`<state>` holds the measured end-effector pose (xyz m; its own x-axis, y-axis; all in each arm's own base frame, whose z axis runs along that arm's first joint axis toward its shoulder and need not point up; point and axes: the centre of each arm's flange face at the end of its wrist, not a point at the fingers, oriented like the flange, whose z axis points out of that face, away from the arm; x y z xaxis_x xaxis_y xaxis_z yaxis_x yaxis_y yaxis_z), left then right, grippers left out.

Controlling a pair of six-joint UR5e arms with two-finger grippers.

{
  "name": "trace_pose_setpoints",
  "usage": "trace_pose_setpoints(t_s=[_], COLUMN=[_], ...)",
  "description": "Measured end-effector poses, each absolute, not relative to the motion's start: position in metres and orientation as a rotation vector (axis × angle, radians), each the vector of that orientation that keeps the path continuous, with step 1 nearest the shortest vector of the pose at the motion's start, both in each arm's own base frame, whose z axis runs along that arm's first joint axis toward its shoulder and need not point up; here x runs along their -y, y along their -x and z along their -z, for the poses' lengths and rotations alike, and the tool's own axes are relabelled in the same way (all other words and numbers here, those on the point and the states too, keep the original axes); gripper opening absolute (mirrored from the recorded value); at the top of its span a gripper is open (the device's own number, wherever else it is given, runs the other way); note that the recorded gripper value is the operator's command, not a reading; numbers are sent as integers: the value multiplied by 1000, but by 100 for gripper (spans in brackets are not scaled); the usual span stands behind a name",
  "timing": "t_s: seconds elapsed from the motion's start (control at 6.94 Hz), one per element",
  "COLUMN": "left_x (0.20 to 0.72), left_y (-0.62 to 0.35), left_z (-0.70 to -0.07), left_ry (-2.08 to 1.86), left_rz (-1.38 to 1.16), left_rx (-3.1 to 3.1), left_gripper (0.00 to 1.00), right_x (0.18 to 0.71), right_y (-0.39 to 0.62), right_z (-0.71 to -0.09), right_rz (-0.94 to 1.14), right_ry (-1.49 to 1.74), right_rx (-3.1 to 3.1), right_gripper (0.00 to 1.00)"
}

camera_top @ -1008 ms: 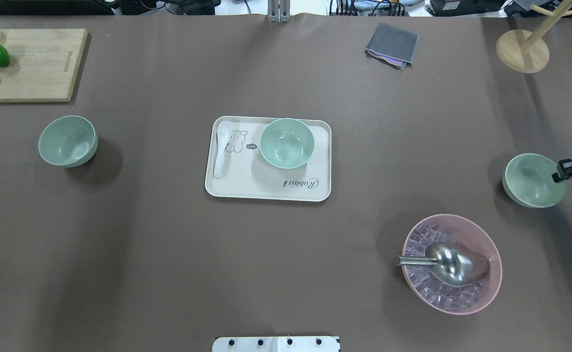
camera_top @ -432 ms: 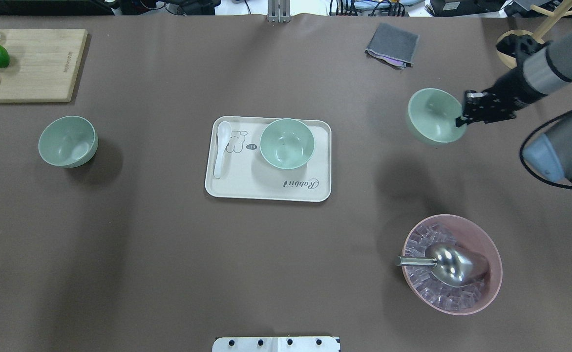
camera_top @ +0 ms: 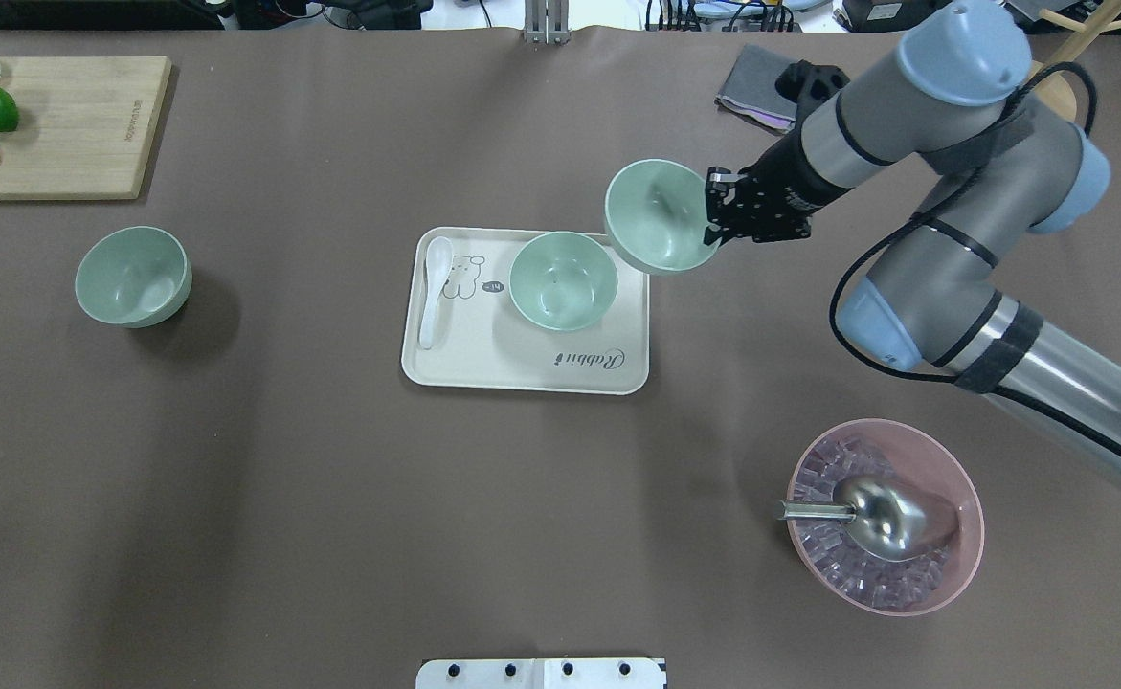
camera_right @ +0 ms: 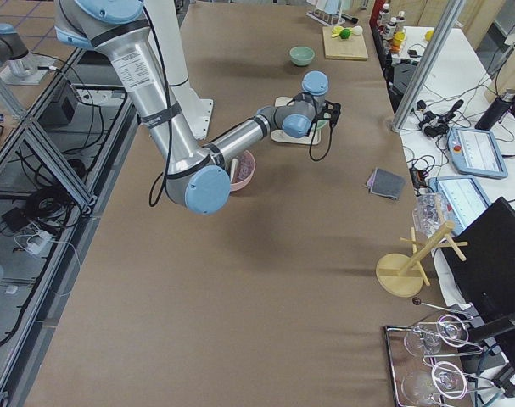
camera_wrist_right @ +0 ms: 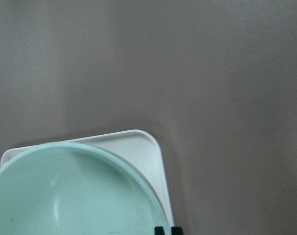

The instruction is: Stack green bowls together

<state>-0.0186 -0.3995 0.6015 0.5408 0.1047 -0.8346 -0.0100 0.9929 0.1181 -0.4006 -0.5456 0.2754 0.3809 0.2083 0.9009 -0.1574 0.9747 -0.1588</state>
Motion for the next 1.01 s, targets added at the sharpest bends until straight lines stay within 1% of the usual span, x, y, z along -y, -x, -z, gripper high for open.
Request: trace_pose_setpoints(t_s=[0.29, 0.58, 0.72, 0.86, 1.01], left_x=[401, 401, 401, 402, 408], left_y=[18, 18, 18, 18, 16], left_z=[-601, -601, -602, -601, -597], left_ry=[-105, -104, -103, -96, -81], left_rz=[-71, -72, -71, -56, -21], left_rx=[-999, -999, -999, -1000, -1003], left_gripper=[98, 98, 98, 98, 98], right_x=[524, 515, 517, 520, 522], right_y=[453, 477, 483, 488, 491], right_z=[-245, -237, -235, -235, -235], right_rz=[-251, -281, -301, -314, -320], right_ry=[11, -5, -4, -3, -3], right_rx=[1137, 1122, 1118, 1112, 1108], right_gripper=[0, 0, 56, 100, 100])
